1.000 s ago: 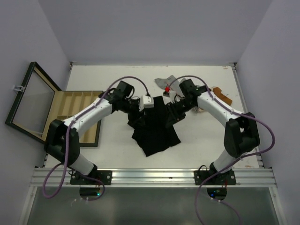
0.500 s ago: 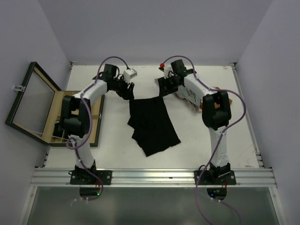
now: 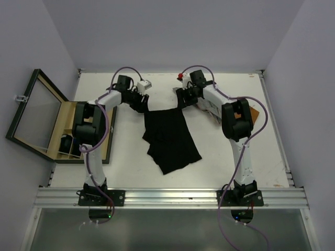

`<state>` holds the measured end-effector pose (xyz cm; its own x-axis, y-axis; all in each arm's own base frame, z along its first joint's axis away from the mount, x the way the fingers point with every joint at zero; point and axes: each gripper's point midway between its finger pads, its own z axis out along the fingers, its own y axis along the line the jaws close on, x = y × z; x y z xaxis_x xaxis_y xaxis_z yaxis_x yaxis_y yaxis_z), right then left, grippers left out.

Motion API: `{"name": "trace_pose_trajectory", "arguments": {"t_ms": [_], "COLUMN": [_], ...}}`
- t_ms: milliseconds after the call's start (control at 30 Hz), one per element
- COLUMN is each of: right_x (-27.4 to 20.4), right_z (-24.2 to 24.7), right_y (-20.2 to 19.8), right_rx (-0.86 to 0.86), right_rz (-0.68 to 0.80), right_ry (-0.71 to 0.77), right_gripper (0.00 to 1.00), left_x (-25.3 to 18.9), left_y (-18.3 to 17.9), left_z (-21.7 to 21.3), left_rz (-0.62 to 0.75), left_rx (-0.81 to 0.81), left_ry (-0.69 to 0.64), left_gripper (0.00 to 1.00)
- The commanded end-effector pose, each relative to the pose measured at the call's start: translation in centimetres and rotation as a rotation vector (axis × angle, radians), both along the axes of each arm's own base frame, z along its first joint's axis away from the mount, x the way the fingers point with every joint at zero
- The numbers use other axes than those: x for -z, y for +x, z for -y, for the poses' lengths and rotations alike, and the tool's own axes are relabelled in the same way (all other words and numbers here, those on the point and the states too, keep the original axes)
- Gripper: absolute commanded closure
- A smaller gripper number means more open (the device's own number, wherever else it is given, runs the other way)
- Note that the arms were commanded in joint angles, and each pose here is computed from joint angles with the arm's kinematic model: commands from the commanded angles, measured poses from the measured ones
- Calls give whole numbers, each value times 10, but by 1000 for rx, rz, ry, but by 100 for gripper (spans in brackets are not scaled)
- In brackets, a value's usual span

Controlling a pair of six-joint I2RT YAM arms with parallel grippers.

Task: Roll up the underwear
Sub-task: Fold the underwear

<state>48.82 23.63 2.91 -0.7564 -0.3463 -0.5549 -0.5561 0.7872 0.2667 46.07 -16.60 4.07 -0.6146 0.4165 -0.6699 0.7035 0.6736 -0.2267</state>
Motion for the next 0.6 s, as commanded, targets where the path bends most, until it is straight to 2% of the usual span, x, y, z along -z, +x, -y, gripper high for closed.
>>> {"name": "trace_pose_trajectory", "arguments": {"t_ms": [0,333,500,567], "right_x": [-15,-8,-9,-14], "right_z": [-11,-27,-27,-29], "right_y": [26,1,0,2], "right_rx": [-12,-141,-148,-151], "right_rz": [99,16,16,21], "right_ry": [44,133,137,151], "right_gripper": [43,58,71,73], "left_x": [-9,-1,5,5], "left_y": [20,17,14,15], "left_z": [-3,-2,2,2], "left_rz": [52,0,-26,-28], "left_rx": [-31,-26,-14,-13], "left_ry": [-13,-60,-82,-87], "left_gripper": [45,48,54,60]}}
